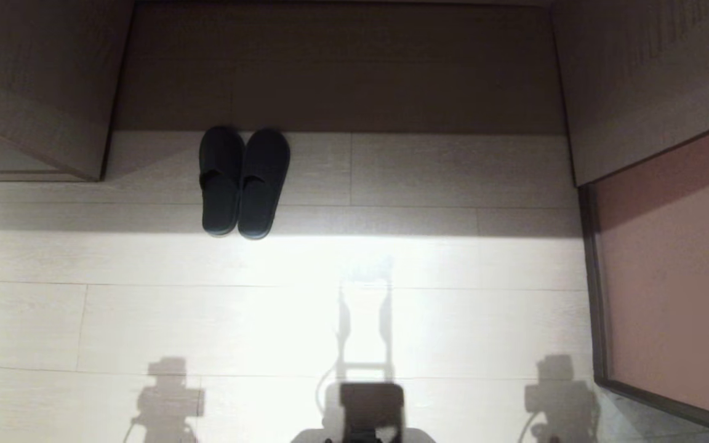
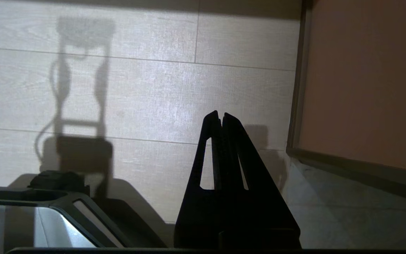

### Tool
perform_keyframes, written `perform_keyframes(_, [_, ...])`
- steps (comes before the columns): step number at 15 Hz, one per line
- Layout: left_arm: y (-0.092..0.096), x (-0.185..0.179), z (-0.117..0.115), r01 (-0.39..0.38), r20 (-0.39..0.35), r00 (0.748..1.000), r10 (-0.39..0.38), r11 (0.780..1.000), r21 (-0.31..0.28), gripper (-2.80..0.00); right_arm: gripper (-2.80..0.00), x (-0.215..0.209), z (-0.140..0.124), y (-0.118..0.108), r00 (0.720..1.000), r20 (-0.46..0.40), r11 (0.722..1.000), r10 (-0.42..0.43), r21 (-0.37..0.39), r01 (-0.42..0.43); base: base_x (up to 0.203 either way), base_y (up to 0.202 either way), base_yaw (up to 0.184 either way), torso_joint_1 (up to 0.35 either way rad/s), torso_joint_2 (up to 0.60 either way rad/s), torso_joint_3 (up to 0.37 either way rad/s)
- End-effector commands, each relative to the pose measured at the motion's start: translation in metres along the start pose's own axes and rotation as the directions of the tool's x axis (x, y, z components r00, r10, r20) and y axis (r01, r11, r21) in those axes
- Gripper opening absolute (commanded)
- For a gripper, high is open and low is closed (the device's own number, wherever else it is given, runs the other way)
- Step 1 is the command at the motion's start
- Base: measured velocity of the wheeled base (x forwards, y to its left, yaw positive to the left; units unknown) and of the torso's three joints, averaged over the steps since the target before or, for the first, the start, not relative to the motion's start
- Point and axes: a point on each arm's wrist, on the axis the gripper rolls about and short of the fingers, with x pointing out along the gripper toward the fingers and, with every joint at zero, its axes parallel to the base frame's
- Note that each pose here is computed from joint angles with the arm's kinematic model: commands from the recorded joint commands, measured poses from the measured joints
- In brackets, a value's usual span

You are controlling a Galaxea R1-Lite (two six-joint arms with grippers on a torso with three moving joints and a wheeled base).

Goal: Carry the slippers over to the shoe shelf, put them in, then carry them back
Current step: Pick up the slippers on the floor

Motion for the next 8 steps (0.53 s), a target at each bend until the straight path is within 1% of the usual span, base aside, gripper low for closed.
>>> perform_keyframes(1, [0.0000, 0.0001, 0.0000, 0.000, -0.002, 1.000, 0.000, 1.000, 0.000, -2.80, -2.80, -0.0001, 0.0000, 0.0000, 1.000, 0.001, 1.000, 0.000, 0.000, 0.000, 0.000, 0.000, 0.000, 0.002, 0.00, -0.198])
perform_keyframes(8, [0.0000, 0.0001, 0.0000, 0.000, -0.002, 1.000, 0.000, 1.000, 0.000, -2.80, -2.80, -0.0001, -0.0001, 0.0000, 1.000, 0.002, 1.000, 0.000, 0.000, 0.000, 0.000, 0.000, 0.000, 0.002, 0.00, -0.198])
